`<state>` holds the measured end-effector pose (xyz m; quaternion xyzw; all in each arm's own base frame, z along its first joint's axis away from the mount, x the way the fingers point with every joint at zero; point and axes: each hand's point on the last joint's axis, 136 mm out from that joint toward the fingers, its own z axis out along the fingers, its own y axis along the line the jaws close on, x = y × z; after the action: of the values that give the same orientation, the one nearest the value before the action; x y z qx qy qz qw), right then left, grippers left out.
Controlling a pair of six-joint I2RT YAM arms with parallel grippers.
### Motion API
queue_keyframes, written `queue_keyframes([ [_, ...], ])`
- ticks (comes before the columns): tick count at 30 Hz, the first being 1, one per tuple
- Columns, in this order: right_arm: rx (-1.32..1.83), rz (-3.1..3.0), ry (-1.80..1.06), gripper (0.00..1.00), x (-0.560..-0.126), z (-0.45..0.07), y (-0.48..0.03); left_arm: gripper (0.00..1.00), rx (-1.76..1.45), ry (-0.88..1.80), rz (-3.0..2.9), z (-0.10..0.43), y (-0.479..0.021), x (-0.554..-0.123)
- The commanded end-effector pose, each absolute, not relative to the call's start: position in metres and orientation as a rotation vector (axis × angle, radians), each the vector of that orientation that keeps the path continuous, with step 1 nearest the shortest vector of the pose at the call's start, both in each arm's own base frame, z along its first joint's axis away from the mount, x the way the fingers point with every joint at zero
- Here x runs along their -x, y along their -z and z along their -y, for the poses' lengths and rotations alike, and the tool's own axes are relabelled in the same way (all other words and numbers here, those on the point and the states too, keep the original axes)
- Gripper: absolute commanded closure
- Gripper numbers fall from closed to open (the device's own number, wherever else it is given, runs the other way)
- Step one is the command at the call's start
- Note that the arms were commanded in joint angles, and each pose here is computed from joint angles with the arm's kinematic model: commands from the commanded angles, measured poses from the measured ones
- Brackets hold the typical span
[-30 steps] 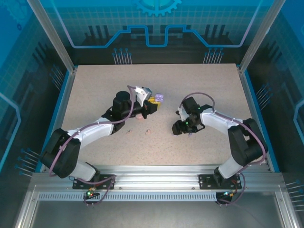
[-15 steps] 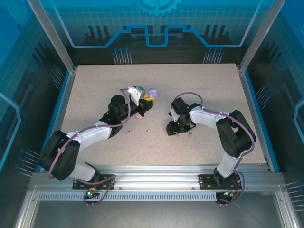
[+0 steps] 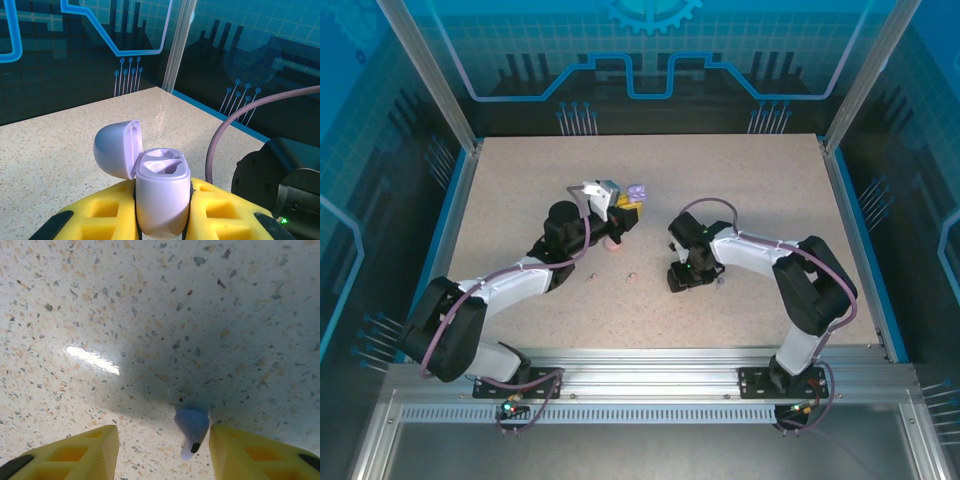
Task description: Insert the wireless bluetooth earbuds into the charging case
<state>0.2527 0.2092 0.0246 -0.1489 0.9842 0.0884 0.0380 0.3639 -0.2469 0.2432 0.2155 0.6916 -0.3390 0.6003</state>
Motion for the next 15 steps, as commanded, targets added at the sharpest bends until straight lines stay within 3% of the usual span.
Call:
queue_keyframes([
  [1, 0.447, -3.038, -0.193, 0.50, -0.251, -0.204, -0.031, 1.00, -0.484, 0.784, -1.560, 0.240, -0.256, -0.361],
  [15, 0.439, -3.077, -0.113, 0.60, -0.256, -0.207, -0.019, 1.00, -0.497, 0.803, -1.574, 0.242, -0.253, -0.359],
])
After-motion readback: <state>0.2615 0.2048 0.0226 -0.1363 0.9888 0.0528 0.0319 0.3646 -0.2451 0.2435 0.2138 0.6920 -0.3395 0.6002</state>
